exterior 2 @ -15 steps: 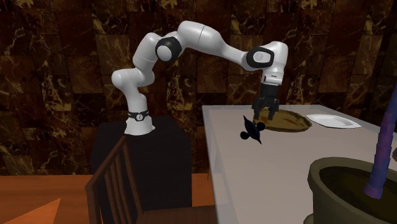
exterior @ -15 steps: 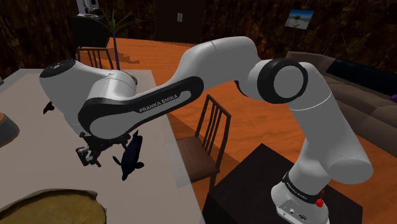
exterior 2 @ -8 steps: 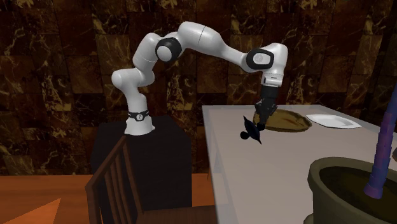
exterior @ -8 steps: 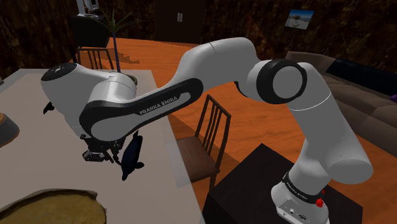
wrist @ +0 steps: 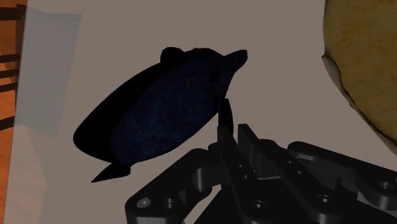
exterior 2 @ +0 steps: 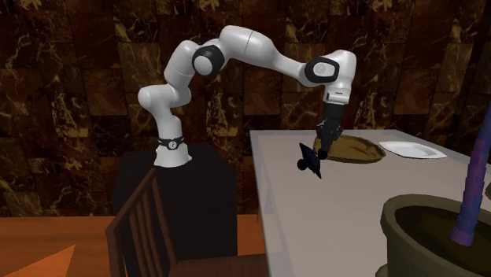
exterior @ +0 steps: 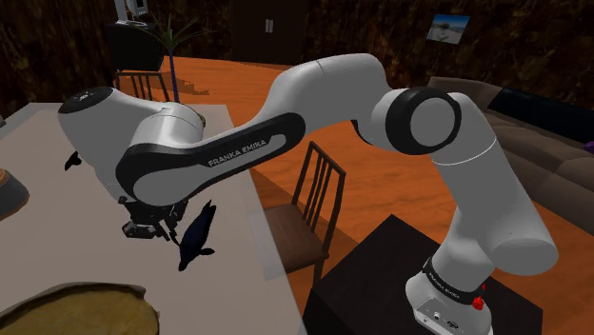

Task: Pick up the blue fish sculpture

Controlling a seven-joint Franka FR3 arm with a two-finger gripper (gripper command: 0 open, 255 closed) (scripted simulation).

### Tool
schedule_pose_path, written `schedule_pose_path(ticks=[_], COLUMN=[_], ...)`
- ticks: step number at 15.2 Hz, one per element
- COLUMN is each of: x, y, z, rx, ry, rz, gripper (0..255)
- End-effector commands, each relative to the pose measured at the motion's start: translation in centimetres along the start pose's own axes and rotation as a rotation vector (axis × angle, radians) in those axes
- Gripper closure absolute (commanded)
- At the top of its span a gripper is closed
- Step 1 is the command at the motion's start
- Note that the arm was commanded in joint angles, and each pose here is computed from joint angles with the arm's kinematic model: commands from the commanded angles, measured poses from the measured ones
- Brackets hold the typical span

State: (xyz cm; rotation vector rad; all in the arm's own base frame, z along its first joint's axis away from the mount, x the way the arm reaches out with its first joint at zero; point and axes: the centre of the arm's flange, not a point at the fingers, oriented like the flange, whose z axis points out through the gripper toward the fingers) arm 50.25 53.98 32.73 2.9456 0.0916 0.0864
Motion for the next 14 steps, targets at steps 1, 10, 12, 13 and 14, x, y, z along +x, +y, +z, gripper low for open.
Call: schedule_pose_path(ticks=[1,10,12,13,14], x=[0.1,0.3,0.4,0.4,0.4], y=[0.2,1.1,1.3,1.3,1.3], z=[-1.1,-5.7,-6.8,-6.8,-6.8], rx=[0.0,0.0,0.0,0.0,0.0], ry=[0.0,0.0,0.0,0.0,0.0], rz=[0.0,0.0,0.0,0.0,0.0], gripper=[255,255,255,255,255])
